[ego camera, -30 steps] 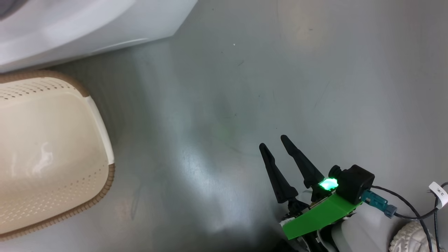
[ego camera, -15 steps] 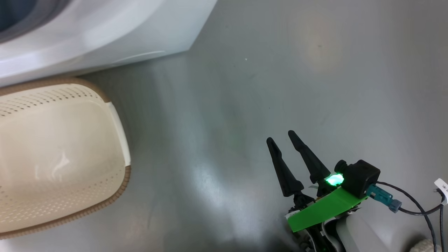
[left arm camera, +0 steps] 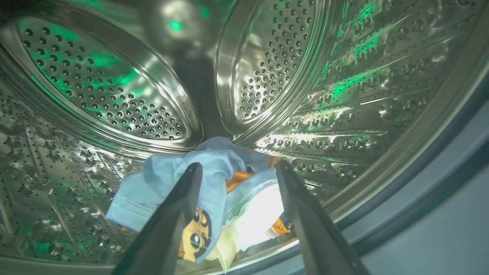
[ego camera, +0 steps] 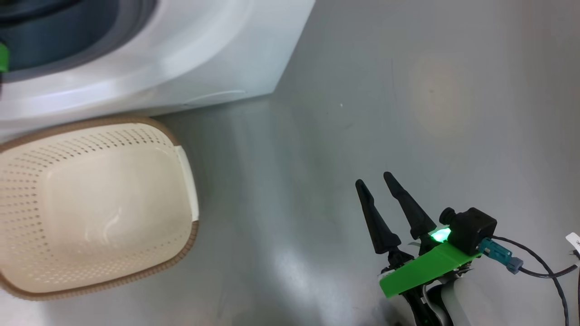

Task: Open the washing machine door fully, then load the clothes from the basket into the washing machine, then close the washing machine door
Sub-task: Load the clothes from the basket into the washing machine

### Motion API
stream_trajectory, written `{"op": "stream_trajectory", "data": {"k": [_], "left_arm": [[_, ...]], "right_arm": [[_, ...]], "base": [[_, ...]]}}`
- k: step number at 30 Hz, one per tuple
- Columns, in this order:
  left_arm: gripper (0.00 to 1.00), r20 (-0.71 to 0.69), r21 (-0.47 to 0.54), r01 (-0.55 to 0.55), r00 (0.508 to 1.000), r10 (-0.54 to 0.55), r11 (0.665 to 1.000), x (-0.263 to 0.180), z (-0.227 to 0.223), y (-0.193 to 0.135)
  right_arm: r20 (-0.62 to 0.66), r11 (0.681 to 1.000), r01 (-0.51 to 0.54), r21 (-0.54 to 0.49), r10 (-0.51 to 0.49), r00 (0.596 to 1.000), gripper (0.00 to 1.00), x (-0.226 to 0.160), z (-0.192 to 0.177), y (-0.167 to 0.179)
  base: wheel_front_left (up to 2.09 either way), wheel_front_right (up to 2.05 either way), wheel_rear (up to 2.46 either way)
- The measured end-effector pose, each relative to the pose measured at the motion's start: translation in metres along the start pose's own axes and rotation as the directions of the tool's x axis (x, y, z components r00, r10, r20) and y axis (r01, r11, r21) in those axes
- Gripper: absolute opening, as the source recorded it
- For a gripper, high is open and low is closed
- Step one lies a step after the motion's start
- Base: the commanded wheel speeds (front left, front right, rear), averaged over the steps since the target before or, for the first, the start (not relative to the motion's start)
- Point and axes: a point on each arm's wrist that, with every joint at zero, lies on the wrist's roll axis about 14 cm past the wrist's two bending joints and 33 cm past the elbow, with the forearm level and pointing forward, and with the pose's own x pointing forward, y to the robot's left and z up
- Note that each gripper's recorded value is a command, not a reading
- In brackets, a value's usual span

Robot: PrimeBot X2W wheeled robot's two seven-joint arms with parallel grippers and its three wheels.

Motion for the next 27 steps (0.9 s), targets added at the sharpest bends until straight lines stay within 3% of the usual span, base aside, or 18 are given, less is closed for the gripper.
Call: {"op": "stream_trajectory", "data": {"k": [27], "left_arm": [[1.0,0.12,-0.022,-0.054,0.991,0.056,0.998,-0.119,0.069,-0.029]], "right_arm": [[0.119,0.996,-0.076,-0.052,0.082,0.989,1.0,-0.032,0.047,0.035]], "base": [[0.0,0.0,0.0]]}}
